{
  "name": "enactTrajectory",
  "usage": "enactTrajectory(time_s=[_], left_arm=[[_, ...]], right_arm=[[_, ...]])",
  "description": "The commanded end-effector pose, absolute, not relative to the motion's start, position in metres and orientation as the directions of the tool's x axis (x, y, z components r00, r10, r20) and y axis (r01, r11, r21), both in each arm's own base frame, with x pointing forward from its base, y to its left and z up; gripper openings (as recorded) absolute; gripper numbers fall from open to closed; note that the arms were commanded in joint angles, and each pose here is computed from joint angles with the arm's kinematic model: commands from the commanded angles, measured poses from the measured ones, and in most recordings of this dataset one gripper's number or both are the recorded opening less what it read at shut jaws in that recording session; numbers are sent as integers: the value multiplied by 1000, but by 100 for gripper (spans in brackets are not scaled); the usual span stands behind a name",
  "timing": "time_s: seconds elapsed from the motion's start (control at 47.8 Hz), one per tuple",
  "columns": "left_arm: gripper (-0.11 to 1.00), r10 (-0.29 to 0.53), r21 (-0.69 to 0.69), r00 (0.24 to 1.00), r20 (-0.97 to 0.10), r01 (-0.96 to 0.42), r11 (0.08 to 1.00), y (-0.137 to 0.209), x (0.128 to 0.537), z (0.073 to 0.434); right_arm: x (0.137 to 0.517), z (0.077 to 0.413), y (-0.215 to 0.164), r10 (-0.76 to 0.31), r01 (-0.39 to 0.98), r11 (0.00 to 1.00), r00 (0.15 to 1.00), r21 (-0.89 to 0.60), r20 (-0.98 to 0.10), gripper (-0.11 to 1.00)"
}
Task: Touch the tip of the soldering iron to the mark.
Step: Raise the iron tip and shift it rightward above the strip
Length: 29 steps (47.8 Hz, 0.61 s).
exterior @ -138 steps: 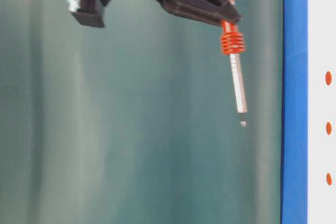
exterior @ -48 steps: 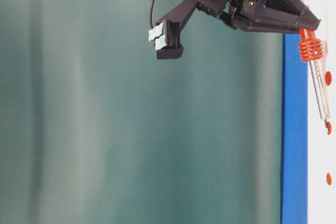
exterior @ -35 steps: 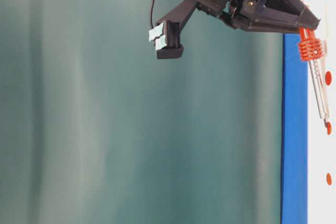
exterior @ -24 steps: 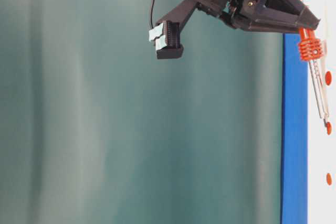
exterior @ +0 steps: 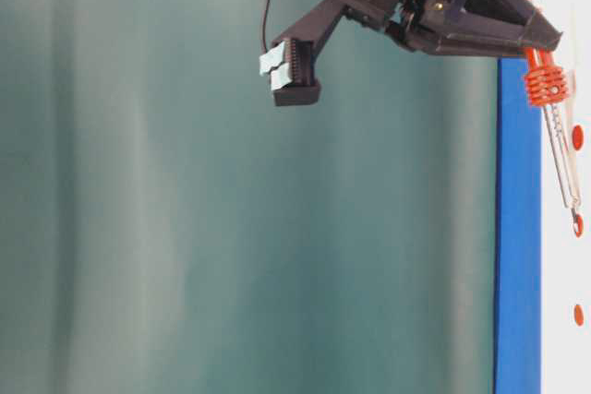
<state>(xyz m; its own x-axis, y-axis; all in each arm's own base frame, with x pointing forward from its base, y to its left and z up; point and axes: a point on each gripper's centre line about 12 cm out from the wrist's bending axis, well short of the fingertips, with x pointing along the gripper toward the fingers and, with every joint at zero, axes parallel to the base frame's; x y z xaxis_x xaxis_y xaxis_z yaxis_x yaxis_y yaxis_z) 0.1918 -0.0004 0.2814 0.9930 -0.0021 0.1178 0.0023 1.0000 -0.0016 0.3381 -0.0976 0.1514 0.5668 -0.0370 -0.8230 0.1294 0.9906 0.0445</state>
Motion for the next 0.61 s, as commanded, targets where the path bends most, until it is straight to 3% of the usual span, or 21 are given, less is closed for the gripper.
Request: enactTrajectory(time_s=[0.0,0.376,0.586], left_arm=[[0,-4,0,991,135,4,1000,-1,193,286],[0,-4,-2,990,138,4,1000,-1,193,287],[0,-4,0,990,138,4,1000,-1,193,287]], right_arm=[[345,183,-100,-50,122,992,626,34,-778,6],[338,286,-101,-75,61,997,743,-44,-665,6],[338,297,-101,-81,56,997,753,-58,-653,6]])
